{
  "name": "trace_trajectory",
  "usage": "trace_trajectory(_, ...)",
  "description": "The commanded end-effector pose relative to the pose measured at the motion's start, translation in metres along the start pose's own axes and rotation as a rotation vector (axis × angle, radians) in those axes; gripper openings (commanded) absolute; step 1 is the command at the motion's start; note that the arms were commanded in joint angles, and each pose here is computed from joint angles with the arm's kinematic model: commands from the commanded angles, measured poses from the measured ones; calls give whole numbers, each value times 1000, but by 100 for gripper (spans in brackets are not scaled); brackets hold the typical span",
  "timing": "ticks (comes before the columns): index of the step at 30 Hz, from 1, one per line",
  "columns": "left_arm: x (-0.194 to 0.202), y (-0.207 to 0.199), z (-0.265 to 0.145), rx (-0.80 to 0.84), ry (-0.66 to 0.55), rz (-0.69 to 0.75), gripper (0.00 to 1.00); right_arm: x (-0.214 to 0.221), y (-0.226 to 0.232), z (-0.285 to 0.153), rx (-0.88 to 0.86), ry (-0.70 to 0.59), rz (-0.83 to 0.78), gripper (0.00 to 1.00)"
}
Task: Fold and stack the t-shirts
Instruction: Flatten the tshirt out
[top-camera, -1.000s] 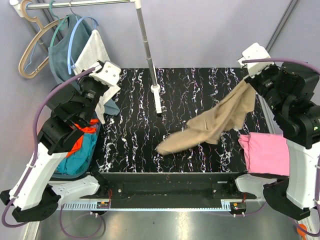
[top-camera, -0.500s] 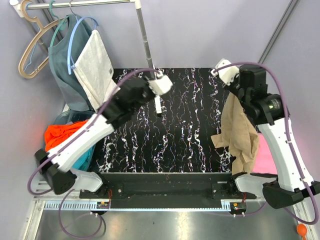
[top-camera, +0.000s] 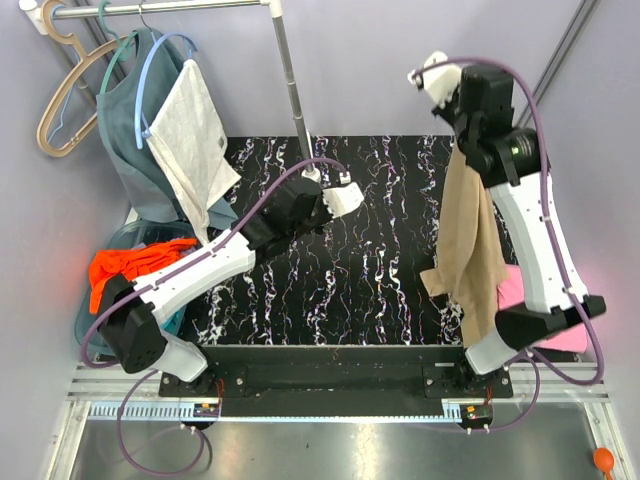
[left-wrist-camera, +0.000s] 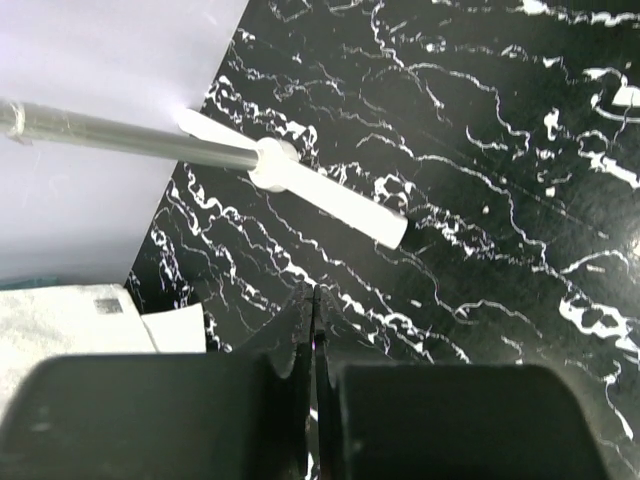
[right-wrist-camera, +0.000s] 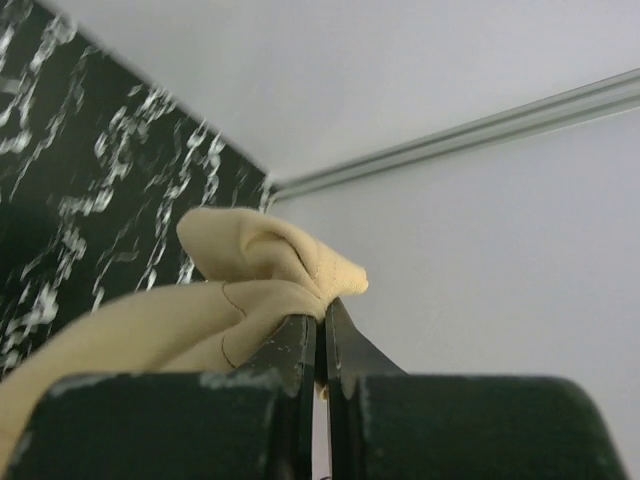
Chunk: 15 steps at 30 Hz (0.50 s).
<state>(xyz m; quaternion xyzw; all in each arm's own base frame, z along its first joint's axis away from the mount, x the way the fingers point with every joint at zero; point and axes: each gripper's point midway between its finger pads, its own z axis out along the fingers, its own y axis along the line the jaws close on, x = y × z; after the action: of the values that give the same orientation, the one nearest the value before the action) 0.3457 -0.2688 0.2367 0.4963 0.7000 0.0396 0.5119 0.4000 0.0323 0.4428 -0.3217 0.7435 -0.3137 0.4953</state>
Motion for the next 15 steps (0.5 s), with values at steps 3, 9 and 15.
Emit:
trace_trajectory(3,-18,-1,6,-16,-86,-30,0,-39,-71,-9,207,-71,45,0)
trace_trajectory(9,-31,-25,18,66,-113,-48,0,-20,-34,20,128,10,-1,0)
trace_trajectory(15,-41,-64,42,207,-117,-41,0,8,10,37,59,64,-54,0)
